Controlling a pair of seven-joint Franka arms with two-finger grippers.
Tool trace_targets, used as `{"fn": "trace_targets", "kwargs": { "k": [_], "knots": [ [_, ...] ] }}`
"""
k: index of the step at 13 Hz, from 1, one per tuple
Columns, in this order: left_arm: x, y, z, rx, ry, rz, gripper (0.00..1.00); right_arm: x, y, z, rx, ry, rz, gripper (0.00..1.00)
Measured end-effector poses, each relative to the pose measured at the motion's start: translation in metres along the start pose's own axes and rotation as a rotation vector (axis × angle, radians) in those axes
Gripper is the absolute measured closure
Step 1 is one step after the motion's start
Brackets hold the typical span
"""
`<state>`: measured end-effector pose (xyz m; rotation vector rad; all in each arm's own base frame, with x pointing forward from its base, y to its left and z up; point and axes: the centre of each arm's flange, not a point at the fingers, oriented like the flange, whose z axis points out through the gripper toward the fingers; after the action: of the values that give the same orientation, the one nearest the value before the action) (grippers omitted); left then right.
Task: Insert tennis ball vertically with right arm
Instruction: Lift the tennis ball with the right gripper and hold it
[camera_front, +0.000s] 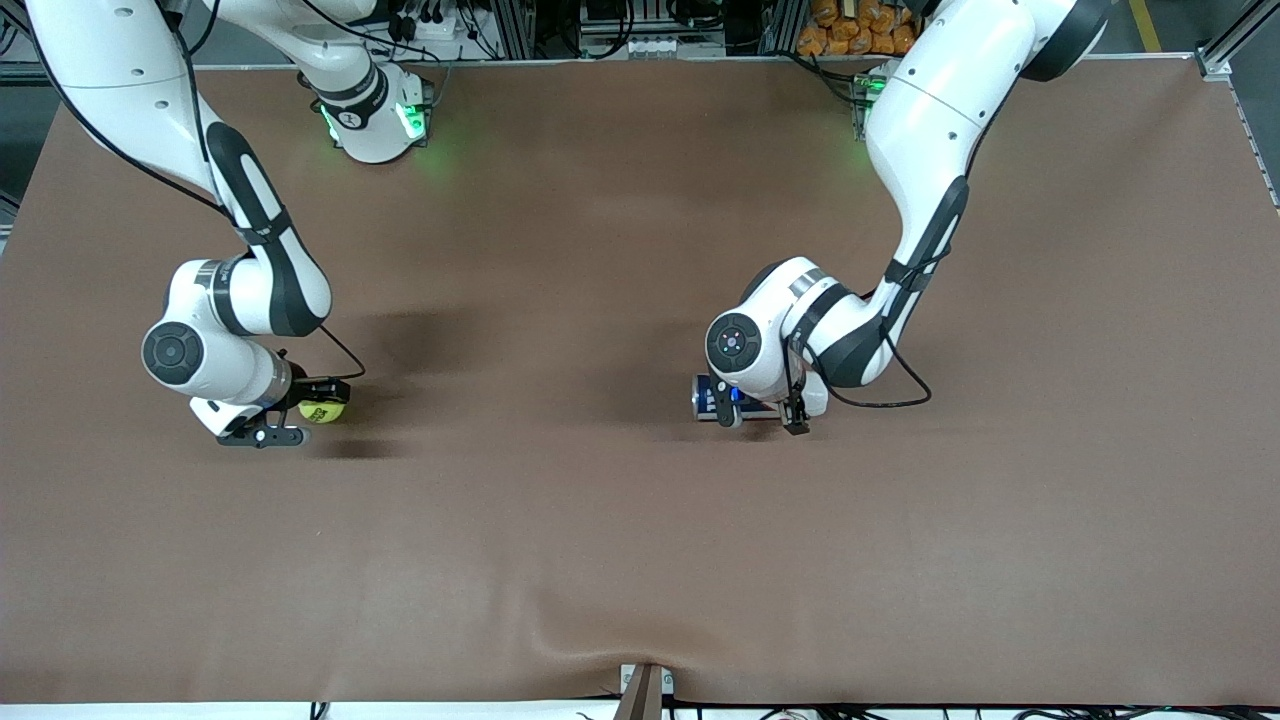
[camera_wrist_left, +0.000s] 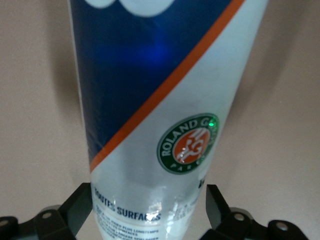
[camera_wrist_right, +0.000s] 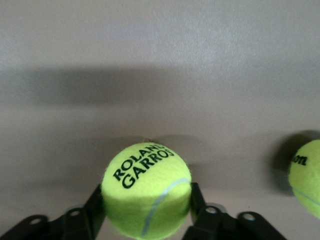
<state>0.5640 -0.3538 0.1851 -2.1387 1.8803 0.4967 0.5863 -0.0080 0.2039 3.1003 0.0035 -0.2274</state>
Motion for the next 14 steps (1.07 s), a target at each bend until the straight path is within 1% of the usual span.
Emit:
{"fn": "trace_targets", "kwargs": {
  "k": [2, 4, 6, 7, 9, 12, 14],
  "knots": [
    [0.0, -0.001, 0.002, 0.012, -0.01, 0.008, 0.0, 0.011, 0.0, -0.023, -0.001, -0.031, 0.0, 0.33],
    [0.003, 0.001, 0.004, 0.018, -0.015, 0.008, 0.0, 0.024, 0.002, -0.06, -0.003, -0.069, 0.003, 0.33],
    [0.007, 0.004, 0.004, 0.02, -0.017, 0.005, 0.0, 0.034, 0.01, -0.117, -0.003, -0.109, 0.017, 0.33],
    [0.008, 0.005, 0.005, 0.021, -0.018, 0.004, 0.0, 0.036, 0.016, -0.147, -0.002, -0.12, 0.026, 0.33],
    [0.008, 0.005, 0.007, 0.031, -0.029, 0.007, 0.0, 0.036, 0.023, -0.204, -0.002, -0.117, 0.055, 0.33],
    [0.009, 0.005, 0.011, 0.039, -0.04, 0.013, 0.0, 0.03, 0.021, -0.273, -0.003, -0.068, 0.105, 0.33],
    [0.009, 0.004, 0.013, 0.046, -0.049, 0.019, 0.0, 0.016, 0.021, -0.306, -0.003, -0.108, 0.111, 0.33]
  ]
}}
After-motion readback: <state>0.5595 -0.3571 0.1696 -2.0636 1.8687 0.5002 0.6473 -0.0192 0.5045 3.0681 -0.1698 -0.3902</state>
